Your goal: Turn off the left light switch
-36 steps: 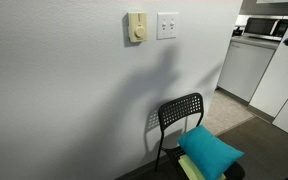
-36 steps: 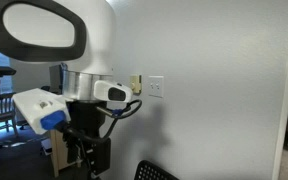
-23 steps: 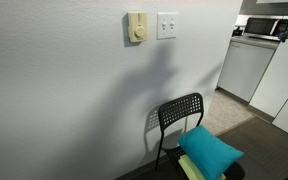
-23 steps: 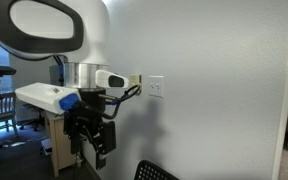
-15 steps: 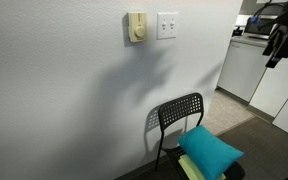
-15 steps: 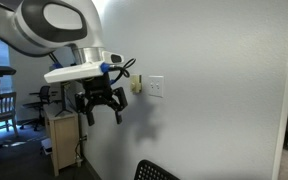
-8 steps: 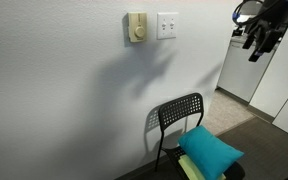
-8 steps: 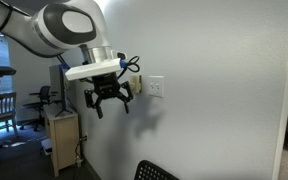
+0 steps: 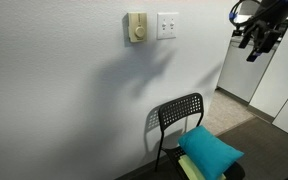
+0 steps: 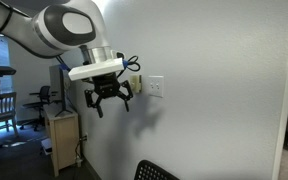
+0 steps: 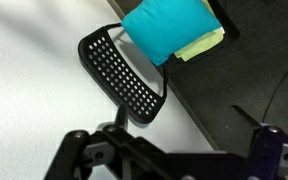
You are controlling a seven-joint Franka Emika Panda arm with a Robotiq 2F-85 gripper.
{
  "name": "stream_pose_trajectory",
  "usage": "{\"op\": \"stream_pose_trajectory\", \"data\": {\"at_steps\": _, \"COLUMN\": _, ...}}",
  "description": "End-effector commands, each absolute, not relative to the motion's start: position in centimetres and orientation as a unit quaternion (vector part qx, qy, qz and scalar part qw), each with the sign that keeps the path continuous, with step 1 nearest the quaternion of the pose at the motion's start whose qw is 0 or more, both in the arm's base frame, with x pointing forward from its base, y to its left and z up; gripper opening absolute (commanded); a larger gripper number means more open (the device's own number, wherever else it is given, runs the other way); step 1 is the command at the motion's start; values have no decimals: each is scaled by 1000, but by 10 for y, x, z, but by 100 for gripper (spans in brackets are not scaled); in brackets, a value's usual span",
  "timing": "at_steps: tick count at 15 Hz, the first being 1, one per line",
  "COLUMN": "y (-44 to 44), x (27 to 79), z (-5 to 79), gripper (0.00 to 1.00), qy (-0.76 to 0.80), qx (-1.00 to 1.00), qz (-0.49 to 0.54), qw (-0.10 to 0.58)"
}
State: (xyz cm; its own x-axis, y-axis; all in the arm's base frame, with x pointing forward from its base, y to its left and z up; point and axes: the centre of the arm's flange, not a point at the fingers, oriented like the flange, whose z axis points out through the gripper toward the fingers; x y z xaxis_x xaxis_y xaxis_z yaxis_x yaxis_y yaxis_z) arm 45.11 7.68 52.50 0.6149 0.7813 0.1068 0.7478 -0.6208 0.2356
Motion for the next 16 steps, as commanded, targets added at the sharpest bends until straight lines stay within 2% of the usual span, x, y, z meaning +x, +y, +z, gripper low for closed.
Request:
{"op": "stream_pose_trajectory", "data": {"at_steps": 1, "y": 90, "x": 480, "z": 525, "gripper": 100, "qy": 503, "qx": 852, "qz": 103, "qw": 105}}
{"op": "stream_pose_trajectory", "data": {"at_steps": 9, "y": 156, "x": 566, "z": 549, "gripper": 100, "qy": 622, "qx": 751, "qz": 96, "qw": 200}}
{"op": "stream_pose_trajectory", "data": {"at_steps": 14, "y": 180, "x": 612, "z": 561, "gripper": 100, "qy": 625, "qx": 726, "qz": 156, "qw": 240}}
{"op": "stream_pose_trajectory", "data": {"at_steps": 15, "y": 181, "x": 615, "z": 565, "gripper": 100, "qy": 623, "qx": 728, "qz": 165, "qw": 233}}
{"op": "stream_pose_trajectory", "data": {"at_steps": 16, "y": 179, "x": 592, "z": 559, "gripper": 100, "qy": 622, "qx": 735, "qz": 149, "qw": 227}}
